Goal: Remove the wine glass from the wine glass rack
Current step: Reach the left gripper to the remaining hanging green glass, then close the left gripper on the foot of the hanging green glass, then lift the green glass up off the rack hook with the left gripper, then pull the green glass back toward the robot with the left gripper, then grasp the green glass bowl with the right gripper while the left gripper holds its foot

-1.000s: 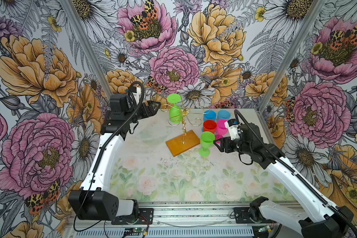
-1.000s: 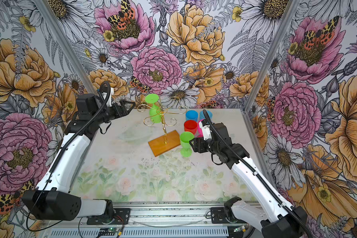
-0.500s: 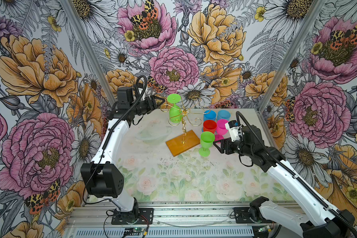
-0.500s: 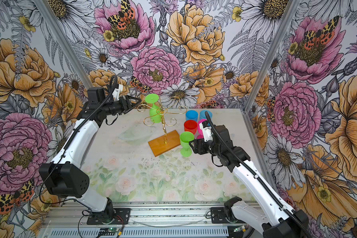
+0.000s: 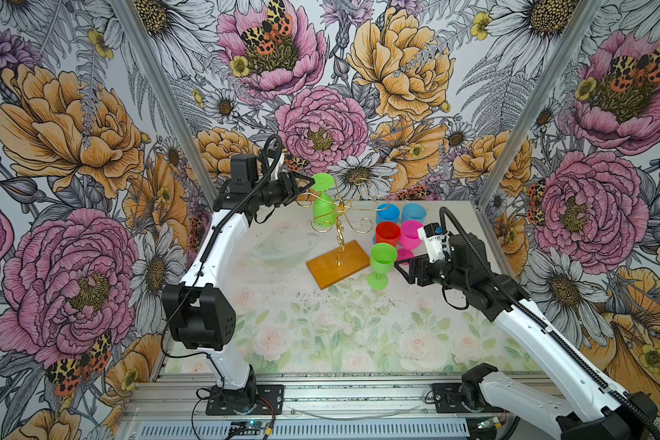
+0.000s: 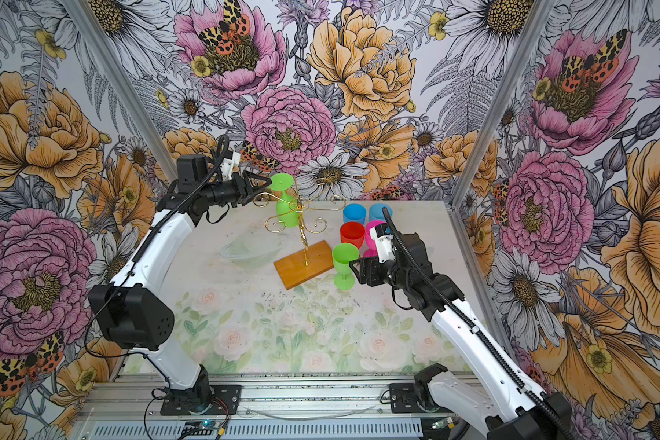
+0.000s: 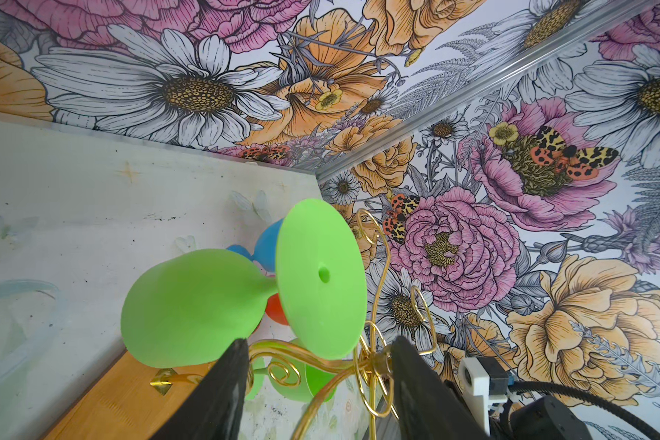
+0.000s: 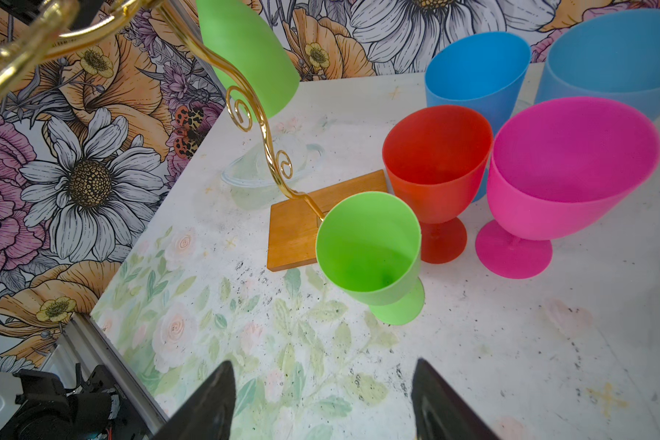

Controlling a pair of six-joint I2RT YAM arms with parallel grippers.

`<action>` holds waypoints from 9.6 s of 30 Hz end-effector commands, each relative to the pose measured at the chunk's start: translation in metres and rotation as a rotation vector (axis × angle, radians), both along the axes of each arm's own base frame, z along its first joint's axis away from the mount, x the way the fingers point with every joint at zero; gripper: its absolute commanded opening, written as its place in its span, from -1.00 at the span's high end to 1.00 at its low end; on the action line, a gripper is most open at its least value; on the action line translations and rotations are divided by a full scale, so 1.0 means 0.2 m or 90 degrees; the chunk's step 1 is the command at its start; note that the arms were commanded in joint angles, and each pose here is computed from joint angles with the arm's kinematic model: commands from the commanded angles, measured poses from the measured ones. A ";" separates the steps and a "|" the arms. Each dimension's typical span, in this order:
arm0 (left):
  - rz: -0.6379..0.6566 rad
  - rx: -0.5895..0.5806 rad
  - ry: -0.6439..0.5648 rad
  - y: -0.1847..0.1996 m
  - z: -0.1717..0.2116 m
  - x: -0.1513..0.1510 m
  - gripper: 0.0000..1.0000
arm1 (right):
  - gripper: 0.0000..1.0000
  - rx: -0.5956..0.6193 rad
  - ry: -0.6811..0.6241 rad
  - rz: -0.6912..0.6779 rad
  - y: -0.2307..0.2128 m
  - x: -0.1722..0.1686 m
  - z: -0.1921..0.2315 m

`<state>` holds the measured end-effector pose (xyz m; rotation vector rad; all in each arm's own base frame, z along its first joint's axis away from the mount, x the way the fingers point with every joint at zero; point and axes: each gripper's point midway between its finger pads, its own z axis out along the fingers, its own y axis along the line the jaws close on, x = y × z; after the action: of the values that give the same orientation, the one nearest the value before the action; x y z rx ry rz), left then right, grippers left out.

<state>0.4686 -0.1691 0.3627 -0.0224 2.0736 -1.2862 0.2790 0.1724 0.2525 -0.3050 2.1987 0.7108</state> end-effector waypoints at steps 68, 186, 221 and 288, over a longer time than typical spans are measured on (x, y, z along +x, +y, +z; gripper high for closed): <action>-0.042 -0.077 0.047 -0.10 0.09 0.06 0.91 | -0.47 0.041 -0.027 -0.021 -0.05 -0.03 0.01; 0.230 0.123 -0.034 0.59 0.15 -0.45 1.00 | -0.46 0.091 -0.010 -0.045 -0.06 -0.08 0.03; -0.473 0.554 -0.435 -0.68 -0.55 -2.00 1.00 | -0.44 0.093 0.173 -0.026 0.00 -0.17 -0.18; -0.410 1.376 -1.051 -0.39 -0.88 -1.48 1.00 | 0.66 0.149 0.296 0.217 0.36 -0.28 -0.10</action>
<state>0.1659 -0.2493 0.1670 1.9536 0.7125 1.1114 0.2300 0.2419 0.2350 -0.3887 2.4742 1.3157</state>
